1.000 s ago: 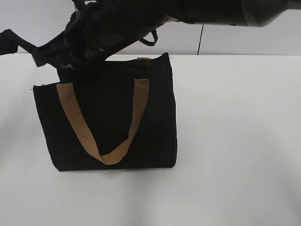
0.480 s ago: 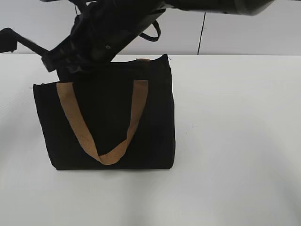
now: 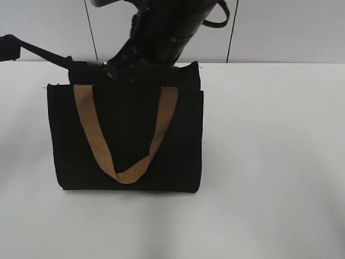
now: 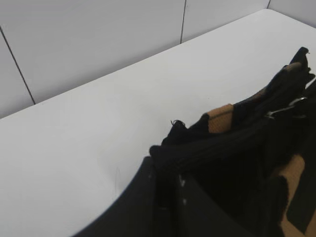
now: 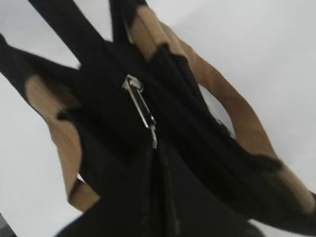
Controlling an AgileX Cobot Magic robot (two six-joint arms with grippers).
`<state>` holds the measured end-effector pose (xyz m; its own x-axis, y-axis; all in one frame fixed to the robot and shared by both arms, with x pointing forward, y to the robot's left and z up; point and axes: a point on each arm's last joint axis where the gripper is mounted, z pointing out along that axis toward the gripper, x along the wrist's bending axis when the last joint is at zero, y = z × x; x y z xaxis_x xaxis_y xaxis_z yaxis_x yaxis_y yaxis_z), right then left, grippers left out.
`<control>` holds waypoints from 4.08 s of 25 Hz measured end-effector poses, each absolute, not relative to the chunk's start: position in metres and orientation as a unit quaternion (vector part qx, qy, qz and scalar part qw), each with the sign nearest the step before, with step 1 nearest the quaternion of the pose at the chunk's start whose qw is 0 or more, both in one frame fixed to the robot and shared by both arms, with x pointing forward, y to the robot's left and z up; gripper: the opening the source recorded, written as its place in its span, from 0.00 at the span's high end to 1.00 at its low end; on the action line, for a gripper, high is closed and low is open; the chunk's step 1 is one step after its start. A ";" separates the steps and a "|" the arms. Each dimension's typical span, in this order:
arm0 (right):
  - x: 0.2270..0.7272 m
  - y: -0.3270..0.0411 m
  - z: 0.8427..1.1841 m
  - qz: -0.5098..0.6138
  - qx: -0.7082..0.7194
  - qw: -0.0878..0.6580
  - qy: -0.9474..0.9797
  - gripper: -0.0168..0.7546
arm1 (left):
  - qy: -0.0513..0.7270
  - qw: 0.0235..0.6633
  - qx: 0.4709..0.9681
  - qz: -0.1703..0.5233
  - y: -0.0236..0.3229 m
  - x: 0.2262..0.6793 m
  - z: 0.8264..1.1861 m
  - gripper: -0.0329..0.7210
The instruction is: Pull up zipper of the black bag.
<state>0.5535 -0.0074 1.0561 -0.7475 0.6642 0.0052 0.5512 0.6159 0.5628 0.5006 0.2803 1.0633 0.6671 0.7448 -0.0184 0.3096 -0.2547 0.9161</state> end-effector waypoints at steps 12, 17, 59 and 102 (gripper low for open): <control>0.550 -0.053 1.076 0.190 0.327 0.096 0.921 1.00 | 0.347 0.504 0.763 0.209 0.280 0.502 1.061 0.93; 0.552 -0.068 1.074 0.141 0.326 0.091 0.930 1.00 | 0.350 0.501 0.762 0.213 0.281 0.503 1.060 0.93; 0.508 -0.088 1.155 0.256 0.228 0.125 0.931 0.18 | 0.478 0.445 0.713 0.254 0.263 0.522 1.048 0.32; 0.467 -0.122 1.095 0.256 0.323 0.111 0.904 0.21 | 0.567 0.132 0.787 0.204 0.235 0.484 1.014 0.32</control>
